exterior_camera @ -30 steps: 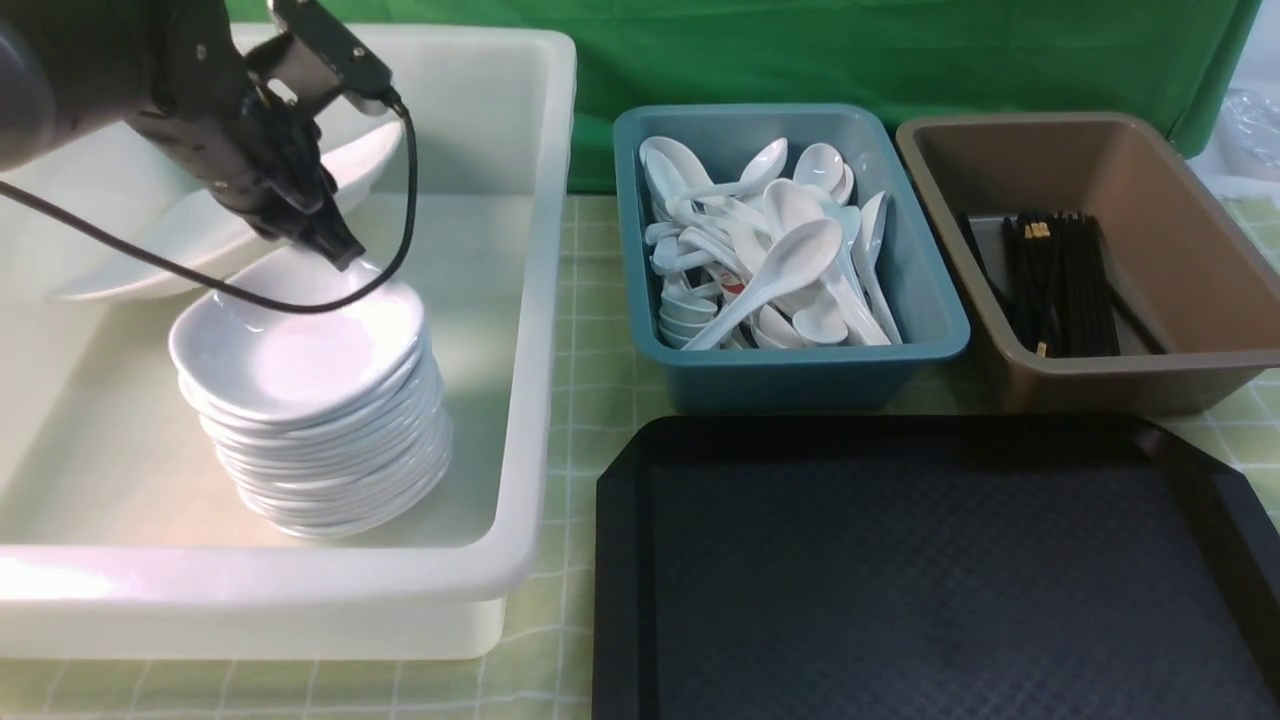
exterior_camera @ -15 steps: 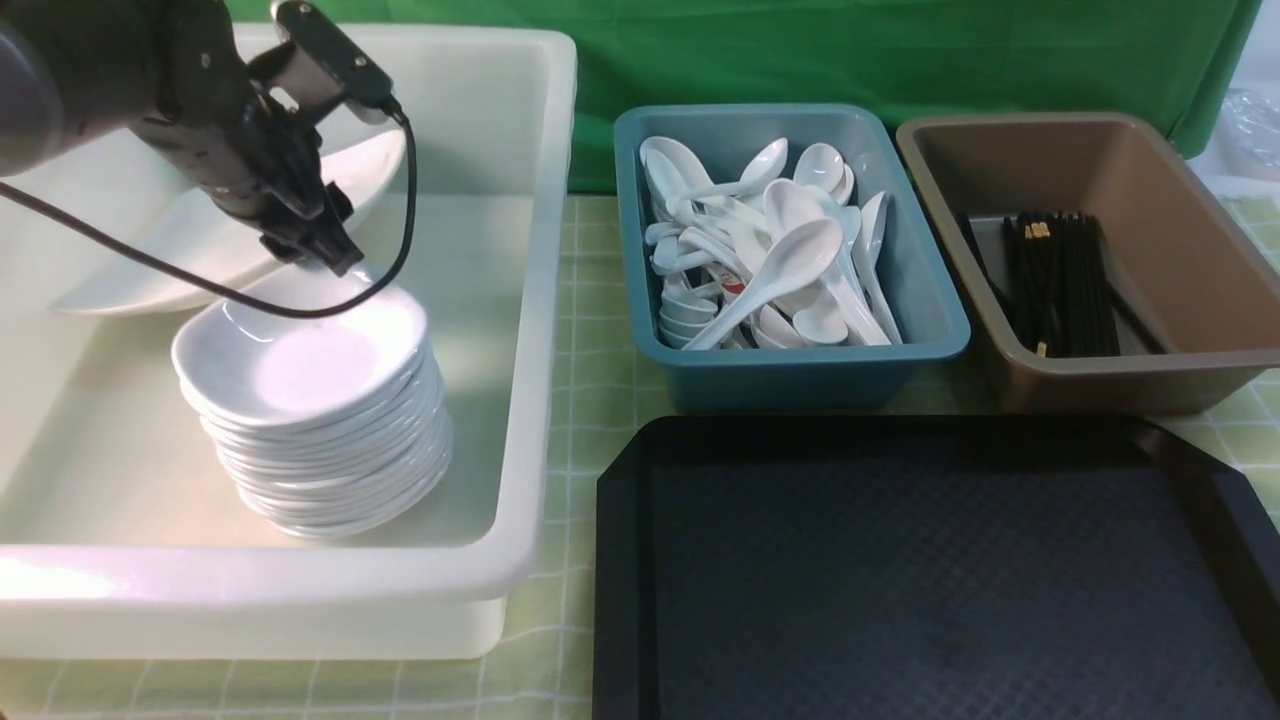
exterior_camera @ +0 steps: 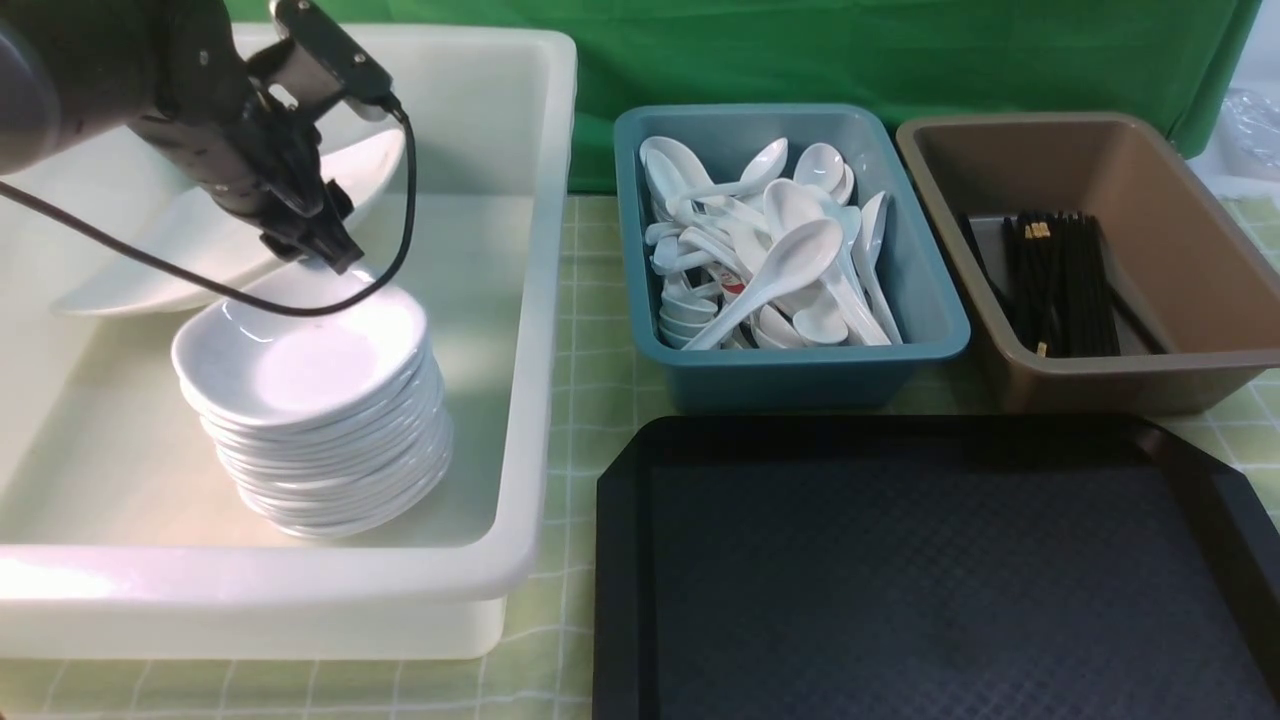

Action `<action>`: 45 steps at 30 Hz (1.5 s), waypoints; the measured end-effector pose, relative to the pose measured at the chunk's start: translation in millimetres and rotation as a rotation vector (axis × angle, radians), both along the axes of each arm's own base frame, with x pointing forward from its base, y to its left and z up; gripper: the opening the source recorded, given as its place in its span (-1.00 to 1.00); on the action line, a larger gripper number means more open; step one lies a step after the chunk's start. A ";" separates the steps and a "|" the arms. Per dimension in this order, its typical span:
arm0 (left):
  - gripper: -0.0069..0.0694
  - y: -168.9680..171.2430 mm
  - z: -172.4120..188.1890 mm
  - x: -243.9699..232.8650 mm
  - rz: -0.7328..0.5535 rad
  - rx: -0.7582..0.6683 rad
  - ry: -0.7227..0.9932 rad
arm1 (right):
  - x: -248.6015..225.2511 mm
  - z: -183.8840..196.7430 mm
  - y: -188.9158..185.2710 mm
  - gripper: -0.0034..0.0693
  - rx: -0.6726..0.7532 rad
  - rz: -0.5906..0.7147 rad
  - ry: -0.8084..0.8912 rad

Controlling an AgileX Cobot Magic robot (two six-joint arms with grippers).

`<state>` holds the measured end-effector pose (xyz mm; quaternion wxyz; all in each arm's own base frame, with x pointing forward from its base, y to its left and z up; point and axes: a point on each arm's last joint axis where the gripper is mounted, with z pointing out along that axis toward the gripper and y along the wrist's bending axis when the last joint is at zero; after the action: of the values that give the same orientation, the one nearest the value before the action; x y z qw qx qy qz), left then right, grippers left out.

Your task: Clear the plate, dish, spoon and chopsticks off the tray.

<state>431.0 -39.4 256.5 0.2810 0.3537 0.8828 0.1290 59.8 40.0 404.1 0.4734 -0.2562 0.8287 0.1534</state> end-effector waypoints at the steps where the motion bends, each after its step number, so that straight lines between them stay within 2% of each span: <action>1: 0.09 -0.5 -0.1 -0.1 0.002 -0.008 0.001 | -0.1 0.0 0.1 -0.77 0.001 0.001 0.001; 4: 0.09 -2.3 -0.3 -0.3 0.011 -0.039 0.004 | -0.4 -0.1 0.4 -0.76 0.004 0.004 0.004; 9: -0.18 -7.0 -0.3 -0.5 0.020 -0.108 0.007 | -0.8 -0.2 0.8 -0.76 0.008 0.007 0.009; 12: -0.61 -9.3 0.8 -0.3 0.022 -0.143 0.004 | -1.1 -0.4 1.2 -0.75 0.012 0.011 0.014; 14: -0.74 -9.4 0.8 -0.4 0.020 -0.143 0.004 | -1.4 -0.4 1.5 -0.75 0.013 0.014 0.016; 22: -0.78 -8.9 15.4 -5.1 0.030 -0.156 -0.029 | -2.2 -0.7 2.3 -0.75 0.007 0.032 0.016; 26: -0.78 -8.2 54.4 -22.1 0.049 -0.198 -0.106 | -2.2 -0.7 2.3 -0.75 0.006 0.033 0.015; 27: -0.78 -8.3 78.3 -37.8 0.054 -0.237 -0.135 | -2.2 -0.7 2.3 -0.74 0.006 0.033 0.015; 30: -0.78 -8.7 106.2 -65.5 0.053 -0.303 -0.191 | -2.2 -0.7 2.3 -0.73 0.006 0.033 0.015; 32: -0.78 -9.3 133.2 -109.4 0.043 -0.406 -0.291 | -2.2 -0.7 2.3 -0.72 0.006 0.033 0.015; 33: -0.78 -9.7 130.1 -109.6 0.044 -0.412 -0.284 | -2.2 -0.7 2.3 -0.72 0.006 0.033 0.015; 35: -0.78 -12.1 141.0 -159.5 0.003 -0.499 -0.367 | -2.1 -0.6 2.2 -0.71 0.005 0.032 0.013; 39: -0.78 -15.3 135.3 -226.5 -0.040 -0.622 -0.462 | -1.4 -0.4 1.5 -0.71 -0.003 0.026 0.005; 41: -0.78 -13.9 118.2 -276.7 -0.067 -0.707 -0.539 | -1.2 -0.4 1.3 -0.71 -0.005 0.024 0.002; 45: -0.78 -6.2 94.4 -320.1 -0.075 -0.767 -0.630 | -1.2 -0.4 1.3 -0.71 -0.006 0.024 0.002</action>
<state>110.9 -45.7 350.9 0.6484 0.2002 0.7255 -0.1146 58.7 41.2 403.7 0.4701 -0.2672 0.8265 0.1569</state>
